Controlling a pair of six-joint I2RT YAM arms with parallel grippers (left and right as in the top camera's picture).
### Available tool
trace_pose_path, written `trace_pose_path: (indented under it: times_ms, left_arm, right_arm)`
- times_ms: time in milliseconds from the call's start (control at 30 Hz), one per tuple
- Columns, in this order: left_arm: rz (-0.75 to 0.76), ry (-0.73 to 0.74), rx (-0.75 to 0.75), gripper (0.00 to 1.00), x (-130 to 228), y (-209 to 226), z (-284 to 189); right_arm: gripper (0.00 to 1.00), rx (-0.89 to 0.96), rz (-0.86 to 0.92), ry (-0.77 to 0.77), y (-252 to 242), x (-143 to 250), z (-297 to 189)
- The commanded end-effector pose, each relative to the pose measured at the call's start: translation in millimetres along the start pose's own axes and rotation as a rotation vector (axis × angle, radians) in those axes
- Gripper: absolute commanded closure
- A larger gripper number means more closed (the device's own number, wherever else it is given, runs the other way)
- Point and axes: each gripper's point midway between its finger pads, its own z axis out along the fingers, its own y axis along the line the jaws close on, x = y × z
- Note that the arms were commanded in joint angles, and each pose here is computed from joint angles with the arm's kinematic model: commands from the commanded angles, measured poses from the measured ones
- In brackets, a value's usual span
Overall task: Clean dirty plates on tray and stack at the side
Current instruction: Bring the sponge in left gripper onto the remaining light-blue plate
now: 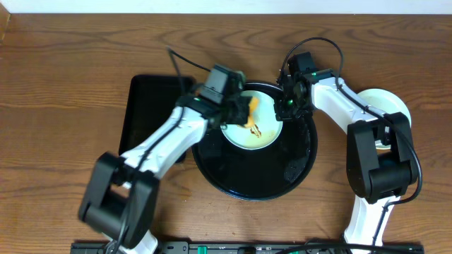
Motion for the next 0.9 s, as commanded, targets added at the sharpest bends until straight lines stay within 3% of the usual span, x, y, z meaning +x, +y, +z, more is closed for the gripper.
trace_pose_path:
  times_ms: [0, 167, 500, 667, 867]
  left_arm:
    - [-0.030, 0.053, 0.014, 0.92, 15, -6, 22]
    - [-0.003, 0.107, 0.127, 0.92, 31, -33, 44]
    - [-0.071, 0.168, 0.100, 0.92, 52, -29, 71]
    - [-0.090, 0.150, -0.053, 0.92, 55, 8, 86]
    - [-0.162, 0.061, -0.251, 0.92, 29, 71, 73]
  right_arm:
    - [0.99, 0.038, -0.001, 0.023, -2, 7, 5]
    - [0.99, 0.038, -0.002, 0.023, -2, 7, 5]
    - [0.99, 0.038, -0.001, 0.023, -2, 7, 5]
    - [0.99, 0.038, -0.001, 0.025, -2, 7, 5]
    - [0.99, 0.040, 0.000, 0.032, -3, 9, 5]
